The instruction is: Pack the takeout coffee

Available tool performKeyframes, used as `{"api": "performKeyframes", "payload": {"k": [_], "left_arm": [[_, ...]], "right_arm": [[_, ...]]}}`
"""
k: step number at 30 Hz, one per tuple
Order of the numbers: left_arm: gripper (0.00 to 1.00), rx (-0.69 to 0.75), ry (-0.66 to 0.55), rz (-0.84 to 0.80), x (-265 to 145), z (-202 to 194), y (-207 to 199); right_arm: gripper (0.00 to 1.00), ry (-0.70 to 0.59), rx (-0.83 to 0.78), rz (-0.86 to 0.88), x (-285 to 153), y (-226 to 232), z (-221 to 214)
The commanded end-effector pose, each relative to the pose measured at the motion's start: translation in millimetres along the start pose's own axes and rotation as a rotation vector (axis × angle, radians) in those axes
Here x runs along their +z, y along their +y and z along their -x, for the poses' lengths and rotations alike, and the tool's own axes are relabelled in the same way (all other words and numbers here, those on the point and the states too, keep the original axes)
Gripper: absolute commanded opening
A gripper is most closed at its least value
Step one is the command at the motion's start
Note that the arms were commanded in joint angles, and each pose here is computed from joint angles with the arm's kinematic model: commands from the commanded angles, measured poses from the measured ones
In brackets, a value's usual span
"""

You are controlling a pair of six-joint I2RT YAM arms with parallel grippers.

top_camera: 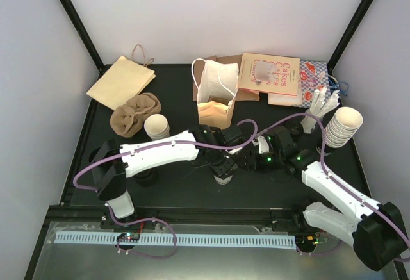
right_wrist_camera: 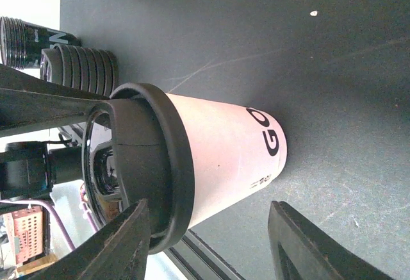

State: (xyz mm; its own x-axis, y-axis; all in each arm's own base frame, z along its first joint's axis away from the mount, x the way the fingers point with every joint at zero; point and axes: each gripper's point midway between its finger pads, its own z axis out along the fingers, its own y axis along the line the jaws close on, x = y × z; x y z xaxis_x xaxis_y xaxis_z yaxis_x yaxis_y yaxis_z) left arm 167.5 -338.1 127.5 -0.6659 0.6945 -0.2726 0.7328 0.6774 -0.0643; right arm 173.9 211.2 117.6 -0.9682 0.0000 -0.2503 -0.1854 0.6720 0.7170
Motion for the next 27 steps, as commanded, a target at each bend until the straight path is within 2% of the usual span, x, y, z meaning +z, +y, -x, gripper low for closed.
{"api": "performKeyframes", "payload": {"k": [1, 7, 13, 18, 21, 23, 25, 27], "left_arm": [[0.65, 0.014, 0.034, -0.016, 4.2, -4.6, -2.4], [0.65, 0.02, 0.043, -0.025, 7.7, -8.2, -4.5], [0.64, 0.03, 0.064, -0.023, 12.9, -14.4, -6.3], [0.64, 0.036, 0.07, -0.009, 13.9, -18.4, -3.7], [0.64, 0.037, 0.072, -0.005, 13.5, -19.0, -2.9], [0.64, 0.038, 0.069, -0.006, 13.3, -18.7, -2.8], [0.63, 0.041, 0.066, -0.009, 13.0, -18.7, -3.4], [0.63, 0.043, 0.064, -0.01, 12.8, -18.4, -3.6]], "right_arm": [[0.53, 0.013, -0.005, 0.044, 4.7, 0.7, -4.1], [0.48, 0.039, 0.019, 0.051, 15.7, -9.1, -11.3], [0.35, 0.031, 0.044, -0.029, 22.2, -32.3, -14.9], [0.39, -0.011, -0.008, -0.004, 6.4, -16.9, -1.9], [0.38, -0.041, -0.035, 0.0, -5.2, -9.0, 8.2], [0.28, -0.039, -0.047, 0.033, -7.5, -1.4, 9.6], [0.05, -0.017, -0.049, 0.08, -7.1, 7.1, 7.5], [0.01, -0.004, -0.055, 0.14, -7.3, 17.7, 6.9]]}}
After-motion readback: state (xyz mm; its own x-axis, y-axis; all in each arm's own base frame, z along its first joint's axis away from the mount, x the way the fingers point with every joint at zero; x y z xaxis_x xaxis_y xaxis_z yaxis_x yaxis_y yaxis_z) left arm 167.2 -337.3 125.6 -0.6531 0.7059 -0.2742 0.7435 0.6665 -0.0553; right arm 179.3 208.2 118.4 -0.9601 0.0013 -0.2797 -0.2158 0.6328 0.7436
